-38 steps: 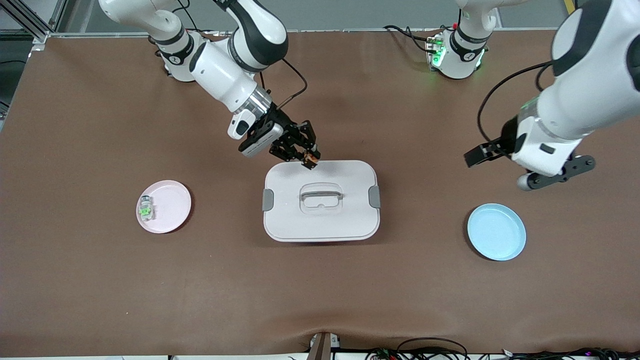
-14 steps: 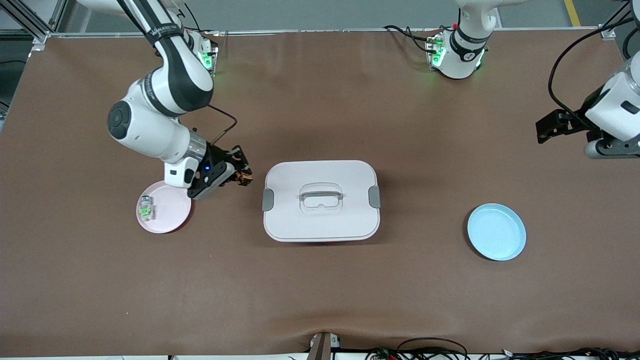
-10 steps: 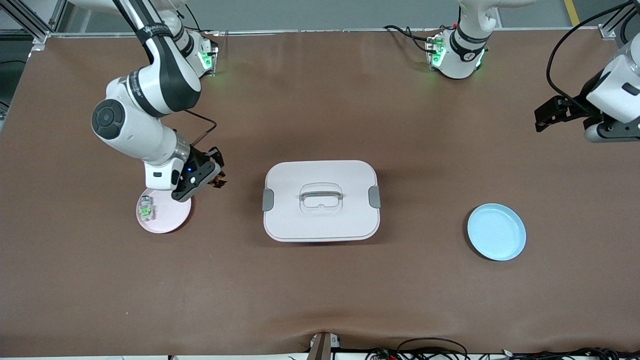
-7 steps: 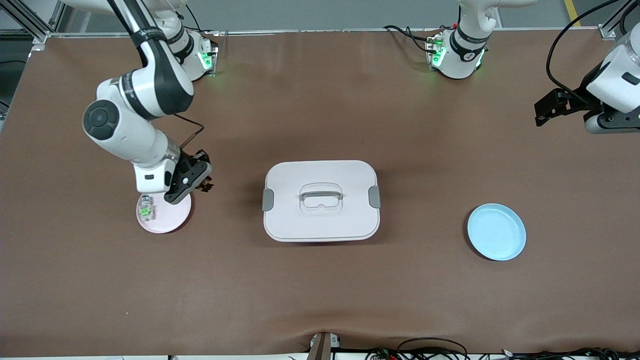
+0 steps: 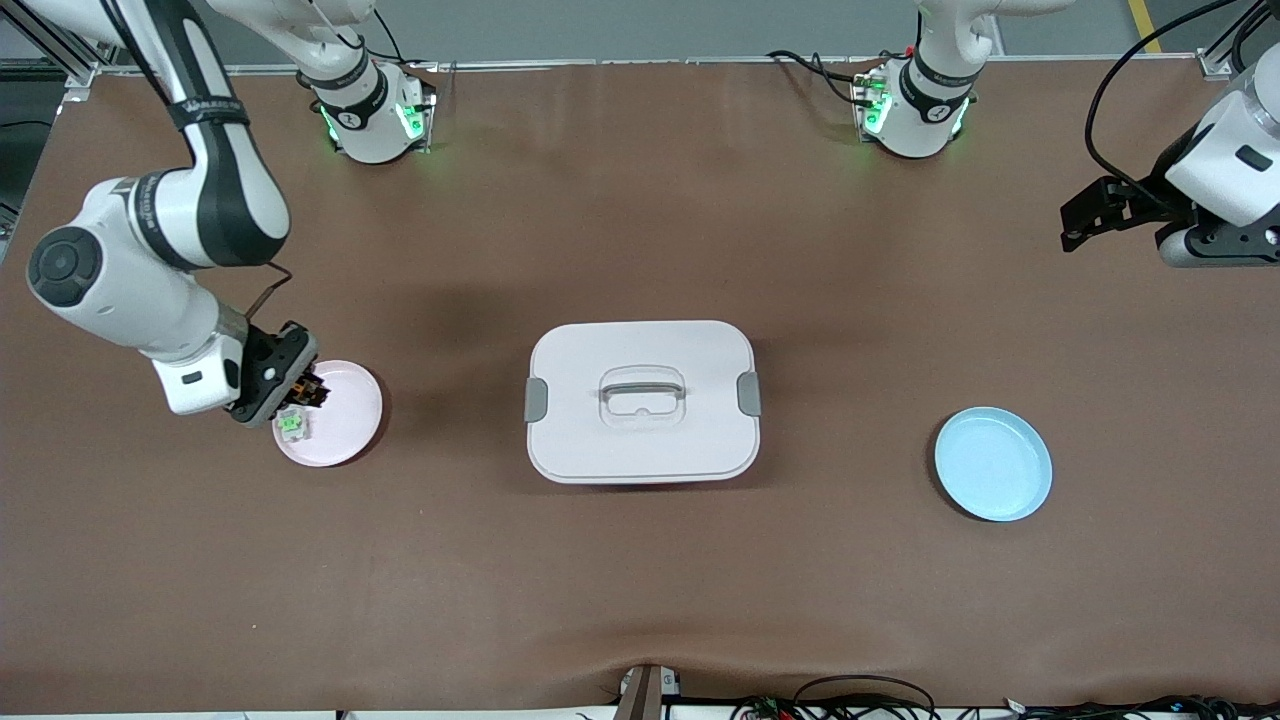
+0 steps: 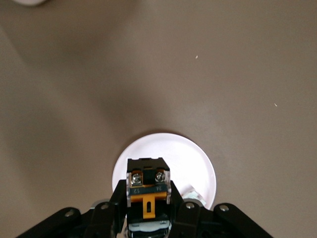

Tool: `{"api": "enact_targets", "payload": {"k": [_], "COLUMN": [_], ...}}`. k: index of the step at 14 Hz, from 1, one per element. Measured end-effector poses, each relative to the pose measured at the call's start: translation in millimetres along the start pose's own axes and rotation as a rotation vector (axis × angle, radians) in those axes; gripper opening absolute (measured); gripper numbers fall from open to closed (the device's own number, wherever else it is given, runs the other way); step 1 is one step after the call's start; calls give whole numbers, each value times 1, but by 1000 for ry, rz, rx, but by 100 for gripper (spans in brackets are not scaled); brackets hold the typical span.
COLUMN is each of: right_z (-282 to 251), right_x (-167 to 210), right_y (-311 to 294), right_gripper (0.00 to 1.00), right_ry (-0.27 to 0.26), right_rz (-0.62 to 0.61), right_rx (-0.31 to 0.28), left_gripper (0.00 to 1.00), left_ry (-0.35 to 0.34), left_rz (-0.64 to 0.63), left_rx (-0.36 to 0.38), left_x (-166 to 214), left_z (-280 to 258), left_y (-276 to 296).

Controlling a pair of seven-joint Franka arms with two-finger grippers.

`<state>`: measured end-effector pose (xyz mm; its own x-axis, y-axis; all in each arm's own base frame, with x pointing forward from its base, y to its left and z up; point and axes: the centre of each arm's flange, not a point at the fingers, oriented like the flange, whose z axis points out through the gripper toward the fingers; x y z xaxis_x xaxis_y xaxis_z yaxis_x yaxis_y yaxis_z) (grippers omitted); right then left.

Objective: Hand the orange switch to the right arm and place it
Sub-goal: 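Lower the switch onto the pink plate beside the green switch, right gripper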

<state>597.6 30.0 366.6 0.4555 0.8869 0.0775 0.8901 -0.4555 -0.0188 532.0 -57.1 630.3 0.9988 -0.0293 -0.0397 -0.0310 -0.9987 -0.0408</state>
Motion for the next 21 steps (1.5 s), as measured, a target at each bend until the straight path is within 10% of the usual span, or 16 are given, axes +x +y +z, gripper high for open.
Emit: {"api": "enact_targets", "payload": {"k": [21], "right_z": [146], "right_x": [-39], "right_y": [-14], "right_gripper": [36], "right_ry": [6], "right_rz": [-258], "right_rx": [-117], "left_gripper": [100], "left_ry": [6], "left_rz": [18], "left_rx": [-17], "left_x": [-2], "left_z": [-2], "left_y": [11]}}
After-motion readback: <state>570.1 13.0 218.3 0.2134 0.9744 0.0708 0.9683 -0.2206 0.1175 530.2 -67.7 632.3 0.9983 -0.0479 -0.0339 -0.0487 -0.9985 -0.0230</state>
